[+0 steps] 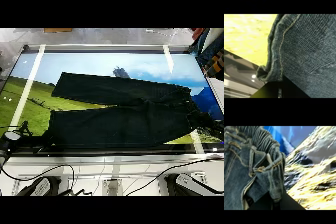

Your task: Fold the clothes and pants, and hang the long-sleeved shirts on hangers.

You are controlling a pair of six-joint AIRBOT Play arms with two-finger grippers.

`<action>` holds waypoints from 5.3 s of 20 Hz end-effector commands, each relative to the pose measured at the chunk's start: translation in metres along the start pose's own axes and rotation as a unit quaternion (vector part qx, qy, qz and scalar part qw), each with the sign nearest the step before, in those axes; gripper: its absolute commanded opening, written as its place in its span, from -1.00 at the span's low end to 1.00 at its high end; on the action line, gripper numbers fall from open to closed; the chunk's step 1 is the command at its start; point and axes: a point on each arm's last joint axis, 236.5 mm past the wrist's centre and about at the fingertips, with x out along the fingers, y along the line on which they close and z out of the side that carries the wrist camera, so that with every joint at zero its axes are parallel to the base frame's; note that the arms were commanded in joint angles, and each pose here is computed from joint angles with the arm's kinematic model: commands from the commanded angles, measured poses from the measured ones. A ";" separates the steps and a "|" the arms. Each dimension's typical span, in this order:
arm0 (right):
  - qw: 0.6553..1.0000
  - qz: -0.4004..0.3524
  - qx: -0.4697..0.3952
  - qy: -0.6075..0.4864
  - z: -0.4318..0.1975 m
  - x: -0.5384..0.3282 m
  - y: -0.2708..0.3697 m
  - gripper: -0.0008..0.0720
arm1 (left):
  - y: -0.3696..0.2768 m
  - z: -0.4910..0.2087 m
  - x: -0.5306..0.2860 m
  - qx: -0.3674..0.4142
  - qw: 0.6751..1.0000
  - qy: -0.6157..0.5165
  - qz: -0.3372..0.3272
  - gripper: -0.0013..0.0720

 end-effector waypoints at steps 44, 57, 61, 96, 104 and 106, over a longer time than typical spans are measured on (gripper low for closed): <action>0.930 0.025 0.326 -0.167 0.064 -0.016 0.033 -0.88 | -0.356 0.347 -0.018 0.166 0.895 -0.377 -0.172 -0.92; 0.929 0.043 0.249 -0.269 0.108 -0.020 0.034 0.93 | -0.383 0.363 -0.056 0.163 0.845 -0.465 -0.208 0.96; 0.952 0.017 0.161 -0.258 0.102 -0.024 0.037 0.92 | -0.335 0.368 -0.068 0.162 0.885 -0.407 -0.160 0.95; 0.978 -0.019 0.108 -0.176 0.067 -0.018 0.035 0.91 | -0.286 0.340 0.022 0.103 0.939 -0.265 -0.195 -0.91; 0.991 0.006 -0.132 -0.026 0.042 -0.052 0.123 0.18 | -0.243 0.279 -0.064 0.311 0.931 -0.191 -0.006 -0.91; 0.986 0.062 -0.153 -0.021 0.027 -0.056 0.178 -0.71 | -0.253 0.269 -0.090 0.320 0.926 -0.200 -0.012 -0.91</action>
